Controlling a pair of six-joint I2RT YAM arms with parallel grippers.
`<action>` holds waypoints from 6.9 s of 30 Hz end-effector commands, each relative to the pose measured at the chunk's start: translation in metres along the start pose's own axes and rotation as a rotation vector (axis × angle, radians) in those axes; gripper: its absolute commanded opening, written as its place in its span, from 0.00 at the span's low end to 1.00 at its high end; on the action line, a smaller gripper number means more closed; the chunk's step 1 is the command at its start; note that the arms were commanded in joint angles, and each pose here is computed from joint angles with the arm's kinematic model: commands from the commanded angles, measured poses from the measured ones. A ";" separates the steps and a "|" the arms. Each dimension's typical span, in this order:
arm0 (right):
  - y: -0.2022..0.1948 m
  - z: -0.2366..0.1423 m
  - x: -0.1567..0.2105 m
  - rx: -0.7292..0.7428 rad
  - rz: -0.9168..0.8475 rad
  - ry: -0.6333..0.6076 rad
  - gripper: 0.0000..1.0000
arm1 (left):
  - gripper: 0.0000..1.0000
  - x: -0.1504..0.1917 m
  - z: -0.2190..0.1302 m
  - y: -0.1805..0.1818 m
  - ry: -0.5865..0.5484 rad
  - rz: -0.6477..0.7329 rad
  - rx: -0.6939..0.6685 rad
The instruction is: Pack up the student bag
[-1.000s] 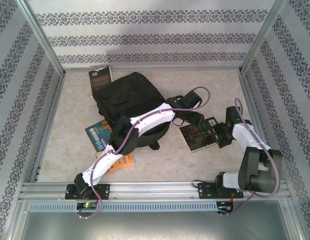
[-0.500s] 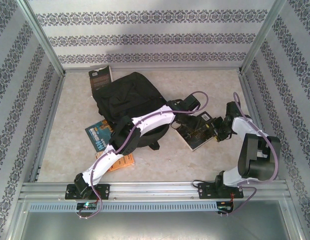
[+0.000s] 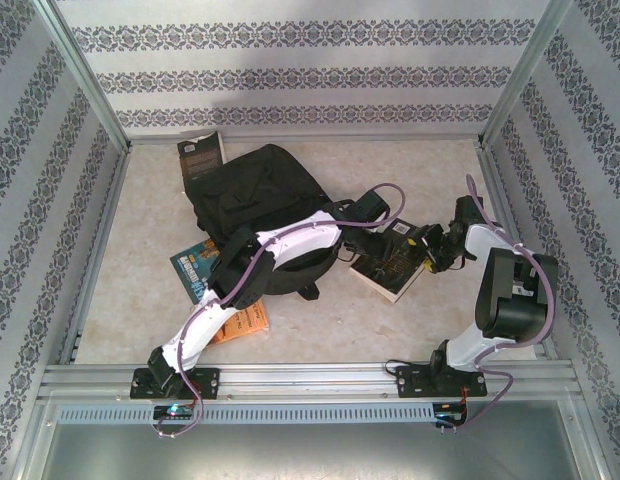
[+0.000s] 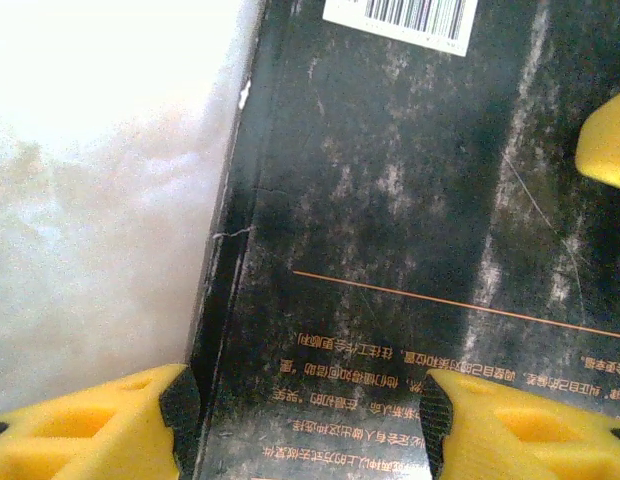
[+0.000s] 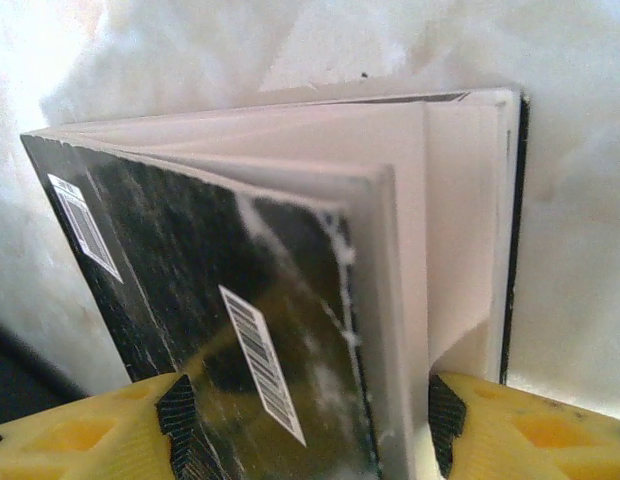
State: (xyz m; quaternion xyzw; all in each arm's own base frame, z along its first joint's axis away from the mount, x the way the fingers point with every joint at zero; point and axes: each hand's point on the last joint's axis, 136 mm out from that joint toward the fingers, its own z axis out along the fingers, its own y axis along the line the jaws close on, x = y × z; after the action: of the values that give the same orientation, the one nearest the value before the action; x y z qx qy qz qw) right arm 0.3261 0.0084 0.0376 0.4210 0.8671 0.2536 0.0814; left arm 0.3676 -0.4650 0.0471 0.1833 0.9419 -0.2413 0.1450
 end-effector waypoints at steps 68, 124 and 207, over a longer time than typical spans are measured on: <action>0.059 -0.065 0.021 -0.074 -0.147 -0.146 0.00 | 0.66 -0.046 -0.131 0.013 -0.125 -0.175 0.004; 0.307 -0.233 0.109 -0.851 -0.321 0.017 0.00 | 0.84 -0.110 -0.266 0.039 -0.383 -0.734 0.977; 0.232 -0.230 0.250 -1.020 -1.908 -0.357 0.86 | 0.00 0.114 -0.449 -0.054 -0.716 0.863 0.519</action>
State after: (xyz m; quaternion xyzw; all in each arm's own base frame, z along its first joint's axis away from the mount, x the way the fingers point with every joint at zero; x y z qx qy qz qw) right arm 0.2505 0.2335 0.3588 -0.4393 0.6463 0.3777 0.4966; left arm 0.1959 -0.2463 0.3736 0.3954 0.6957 -0.4229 0.4253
